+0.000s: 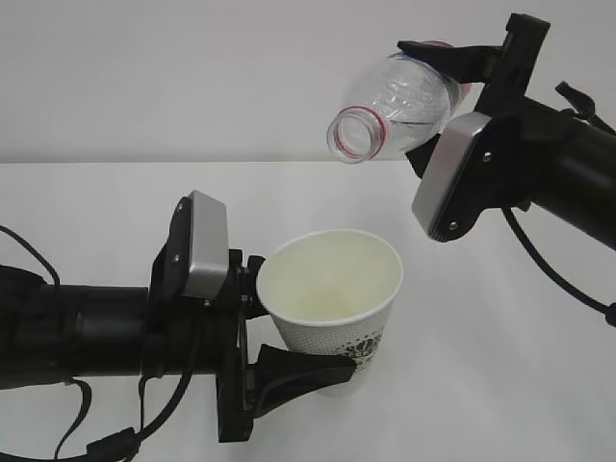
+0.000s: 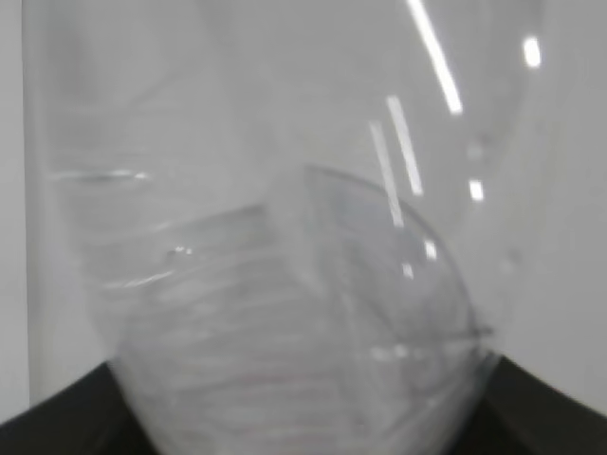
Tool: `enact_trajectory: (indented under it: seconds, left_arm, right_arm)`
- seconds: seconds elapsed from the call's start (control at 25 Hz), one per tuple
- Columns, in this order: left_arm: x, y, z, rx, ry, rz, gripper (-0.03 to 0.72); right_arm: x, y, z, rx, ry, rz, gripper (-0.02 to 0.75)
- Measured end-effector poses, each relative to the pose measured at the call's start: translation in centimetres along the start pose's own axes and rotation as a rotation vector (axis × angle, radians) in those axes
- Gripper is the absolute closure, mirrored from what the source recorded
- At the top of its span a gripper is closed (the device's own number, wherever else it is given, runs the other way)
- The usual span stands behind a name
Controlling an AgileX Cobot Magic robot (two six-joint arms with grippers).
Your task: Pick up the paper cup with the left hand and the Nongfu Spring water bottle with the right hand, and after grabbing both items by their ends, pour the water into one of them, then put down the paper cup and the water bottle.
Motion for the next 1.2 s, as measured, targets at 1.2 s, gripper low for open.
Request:
enact_trajectory:
  seconds: [1.2]
  left_arm:
    - [-4.6, 1.0, -1.6, -0.052, -0.056, 0.013, 0.163]
  right_arm:
    - [-1.0, -0.6, -0.1, 0.01, -0.043, -0.037, 0.265]
Point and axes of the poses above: a point on each arm's last joint axis where the gripper is mounted, z pointing out along that axis toward the gripper, y along the wrist's bending axis when the last joint is at zero, x = y × z, the point moved 7 cm from there along z, pointing out along that axis toward the gripper, and after that the axes turned 14 degrees about z, right-handed, at the moved point
